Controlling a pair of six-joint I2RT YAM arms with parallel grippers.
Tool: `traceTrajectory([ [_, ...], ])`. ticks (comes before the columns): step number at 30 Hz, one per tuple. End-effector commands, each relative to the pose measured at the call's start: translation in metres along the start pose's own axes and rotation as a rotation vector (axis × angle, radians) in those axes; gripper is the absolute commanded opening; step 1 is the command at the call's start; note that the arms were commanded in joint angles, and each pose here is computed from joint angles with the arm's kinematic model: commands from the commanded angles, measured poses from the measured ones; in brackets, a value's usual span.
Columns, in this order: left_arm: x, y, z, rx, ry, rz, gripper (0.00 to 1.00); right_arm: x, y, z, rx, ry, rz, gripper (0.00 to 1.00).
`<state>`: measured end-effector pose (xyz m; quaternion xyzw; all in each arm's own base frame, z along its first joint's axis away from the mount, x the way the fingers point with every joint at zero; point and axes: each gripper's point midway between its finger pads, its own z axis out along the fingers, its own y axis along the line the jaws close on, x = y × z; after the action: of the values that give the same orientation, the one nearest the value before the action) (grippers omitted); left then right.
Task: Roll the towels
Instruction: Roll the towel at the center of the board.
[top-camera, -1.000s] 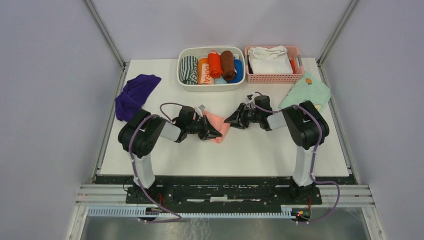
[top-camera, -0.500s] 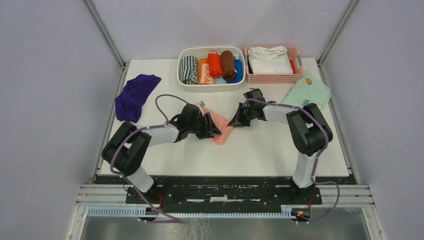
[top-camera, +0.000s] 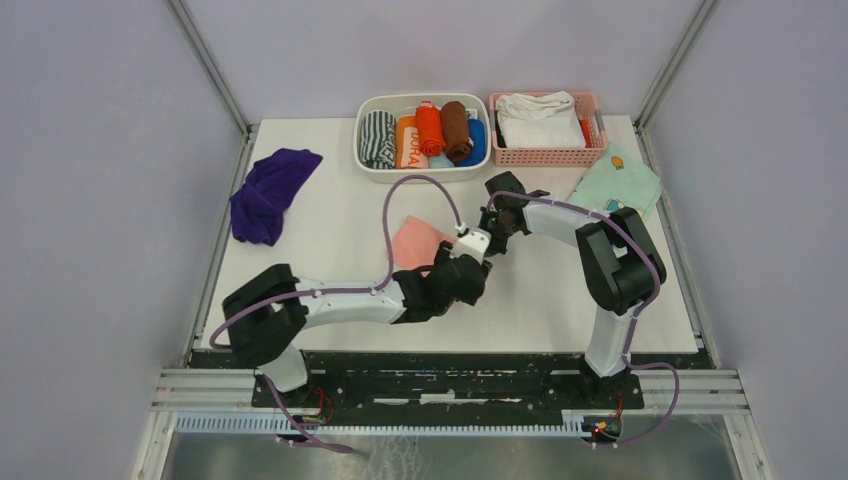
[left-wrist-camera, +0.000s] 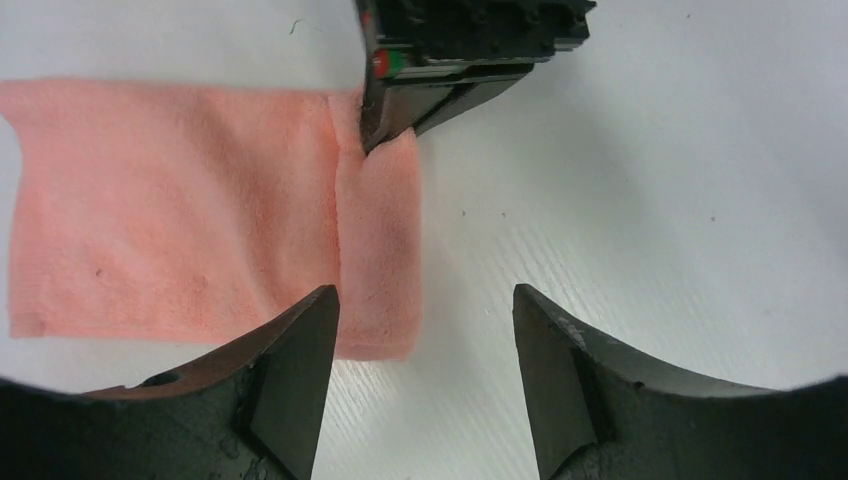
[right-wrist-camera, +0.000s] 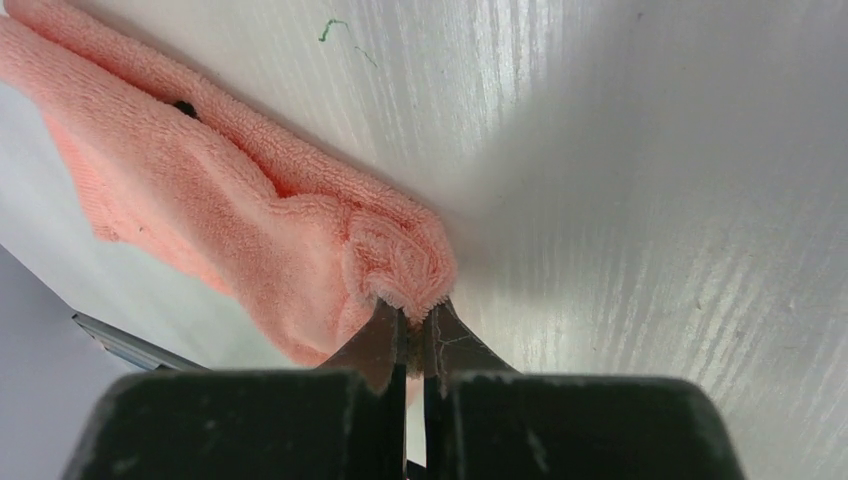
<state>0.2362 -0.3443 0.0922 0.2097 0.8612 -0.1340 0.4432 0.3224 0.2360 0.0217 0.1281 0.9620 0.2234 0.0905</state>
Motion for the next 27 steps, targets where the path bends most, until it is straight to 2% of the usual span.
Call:
traceTrajectory([
  [1,-0.015,0.005,0.009,-0.221,-0.085,0.269,0.71,-0.007,0.004,-0.014,0.031,-0.03,0.003,0.0],
  [5,0.0,-0.004,0.024,-0.277,-0.063,0.392,0.7,-0.007,0.006,-0.016,0.029,-0.03,0.003,0.0],
  [10,0.012,-0.001,0.035,-0.336,-0.031,0.466,0.65,-0.008,0.007,-0.019,0.027,-0.034,0.001,0.0],
  [13,0.023,0.001,0.042,-0.34,-0.004,0.486,0.54,-0.009,0.009,-0.021,0.021,-0.037,-0.001,0.0],
  [16,0.03,0.003,0.043,-0.343,0.015,0.482,0.31,-0.01,0.013,-0.022,0.004,-0.042,-0.013,0.0],
  [19,0.029,0.009,0.04,-0.322,0.023,0.416,0.08,-0.015,0.019,-0.026,-0.03,-0.067,-0.041,0.03],
  [20,0.028,0.011,0.04,-0.303,0.027,0.382,0.03,-0.016,0.022,-0.027,-0.049,-0.078,-0.059,0.07],
  [27,0.023,0.02,0.038,0.035,0.083,0.001,0.03,-0.025,0.045,-0.04,-0.233,-0.111,-0.125,0.36],
])
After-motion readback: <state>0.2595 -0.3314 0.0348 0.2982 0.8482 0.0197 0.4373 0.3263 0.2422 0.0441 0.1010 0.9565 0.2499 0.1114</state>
